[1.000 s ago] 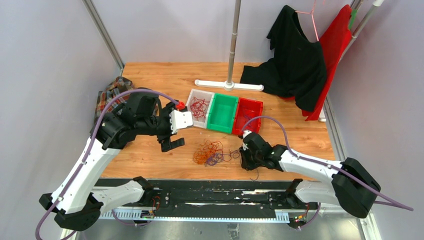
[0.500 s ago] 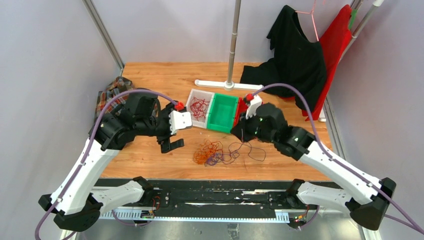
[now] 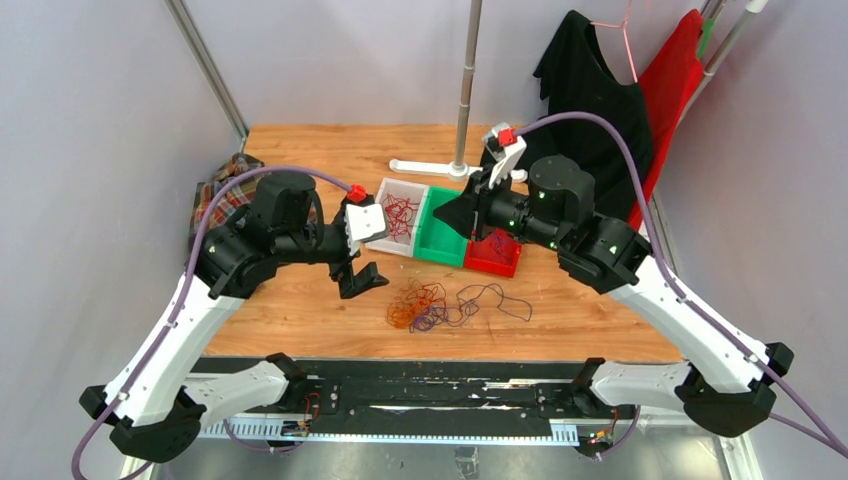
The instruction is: Untangle the cables
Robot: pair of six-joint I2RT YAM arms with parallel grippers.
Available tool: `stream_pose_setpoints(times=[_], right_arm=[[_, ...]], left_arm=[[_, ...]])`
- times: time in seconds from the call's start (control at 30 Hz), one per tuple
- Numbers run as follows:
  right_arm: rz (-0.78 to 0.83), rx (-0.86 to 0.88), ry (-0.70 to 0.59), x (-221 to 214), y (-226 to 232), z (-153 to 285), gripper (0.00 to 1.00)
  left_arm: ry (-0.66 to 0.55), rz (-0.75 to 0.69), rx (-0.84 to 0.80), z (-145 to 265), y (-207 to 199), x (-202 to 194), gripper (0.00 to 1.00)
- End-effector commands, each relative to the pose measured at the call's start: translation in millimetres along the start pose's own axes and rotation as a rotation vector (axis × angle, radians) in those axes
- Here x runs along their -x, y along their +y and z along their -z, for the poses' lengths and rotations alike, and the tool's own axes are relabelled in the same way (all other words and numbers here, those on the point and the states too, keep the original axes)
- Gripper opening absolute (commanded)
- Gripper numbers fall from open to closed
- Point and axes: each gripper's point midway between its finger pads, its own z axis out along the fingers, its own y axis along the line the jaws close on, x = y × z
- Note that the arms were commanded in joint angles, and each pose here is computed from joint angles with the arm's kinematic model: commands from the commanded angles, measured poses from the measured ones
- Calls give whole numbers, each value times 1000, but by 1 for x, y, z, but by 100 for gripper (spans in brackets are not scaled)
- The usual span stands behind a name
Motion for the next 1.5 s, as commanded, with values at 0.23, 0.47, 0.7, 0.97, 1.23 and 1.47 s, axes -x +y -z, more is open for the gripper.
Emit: stream_pose_setpoints(times=[0.23,0.47,0.7,0.97,1.23,1.47], right_arm=[[84,-761,327,-186,-184,54,62],[28,-987,492,-271,-234,89,64],[-50,-921,542,-312,-239,83,64],[-170,-833,553,-339,-235,77,57],[-241,-767,573,-348,-222,70,25],[-284,-712,566,-340,-209,64,21]], left_arm=[[63,-31,37,-2,4,-23,98],[62,-41,19,3,-2,-22,98],[60,-56,24,8,-3,-19,98],[62,-69,26,12,-4,-18,98],[61,-64,18,11,-4,-17,98],[62,-72,22,12,-4,-18,98]])
